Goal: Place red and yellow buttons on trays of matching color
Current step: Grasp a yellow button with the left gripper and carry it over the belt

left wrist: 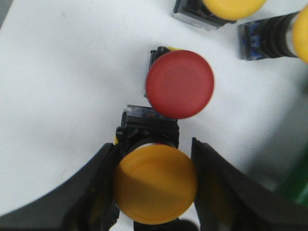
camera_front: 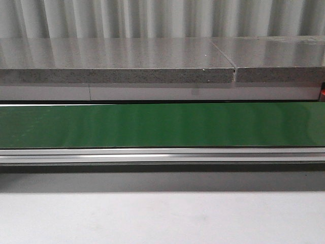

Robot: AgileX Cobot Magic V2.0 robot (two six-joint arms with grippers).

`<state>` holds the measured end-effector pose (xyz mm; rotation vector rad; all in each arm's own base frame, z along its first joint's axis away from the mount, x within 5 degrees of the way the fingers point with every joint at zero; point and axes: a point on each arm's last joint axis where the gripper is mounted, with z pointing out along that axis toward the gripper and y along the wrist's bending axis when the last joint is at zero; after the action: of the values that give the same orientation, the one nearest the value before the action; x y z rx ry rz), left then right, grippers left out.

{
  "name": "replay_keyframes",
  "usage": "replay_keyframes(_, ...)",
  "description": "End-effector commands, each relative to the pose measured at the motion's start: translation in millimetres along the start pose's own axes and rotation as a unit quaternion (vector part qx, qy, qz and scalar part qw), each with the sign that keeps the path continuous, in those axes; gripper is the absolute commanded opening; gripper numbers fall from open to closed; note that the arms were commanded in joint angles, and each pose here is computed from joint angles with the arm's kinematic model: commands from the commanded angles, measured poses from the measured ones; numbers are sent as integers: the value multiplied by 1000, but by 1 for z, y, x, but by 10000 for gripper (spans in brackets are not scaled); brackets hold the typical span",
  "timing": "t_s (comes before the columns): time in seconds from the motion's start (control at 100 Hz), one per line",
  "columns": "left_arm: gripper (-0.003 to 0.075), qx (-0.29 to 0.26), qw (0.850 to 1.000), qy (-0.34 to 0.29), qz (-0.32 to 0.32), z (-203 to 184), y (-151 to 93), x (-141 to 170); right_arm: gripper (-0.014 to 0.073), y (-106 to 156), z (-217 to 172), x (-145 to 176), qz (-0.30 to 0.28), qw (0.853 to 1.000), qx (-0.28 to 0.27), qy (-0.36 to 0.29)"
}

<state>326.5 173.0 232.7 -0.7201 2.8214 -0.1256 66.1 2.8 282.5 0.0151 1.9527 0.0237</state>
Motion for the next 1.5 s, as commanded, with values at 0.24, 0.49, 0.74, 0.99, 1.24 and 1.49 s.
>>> replay_keyframes(0.24,200,27,994,-70,76,-74,-57,19,-66,0,-3,-13,2,999,3,-41)
replay_keyframes(0.49,199,46,987,-60,140,-88,-97,39,-66,0,-3,-13,2,999,3,-41)
replay_keyframes(0.74,199,58,980,-43,188,-77,-130,48,-66,0,-3,-13,2,999,3,-41)
replay_keyframes(0.99,199,58,979,-22,195,-64,-136,47,-66,0,-3,-13,2,999,3,-41)
replay_keyframes(1.24,200,51,980,7,194,-46,-136,44,-66,0,-3,-13,2,999,3,-41)
replay_keyframes(1.49,445,70,980,-6,187,-51,-141,39,-66,0,-3,-13,2,999,3,-41)
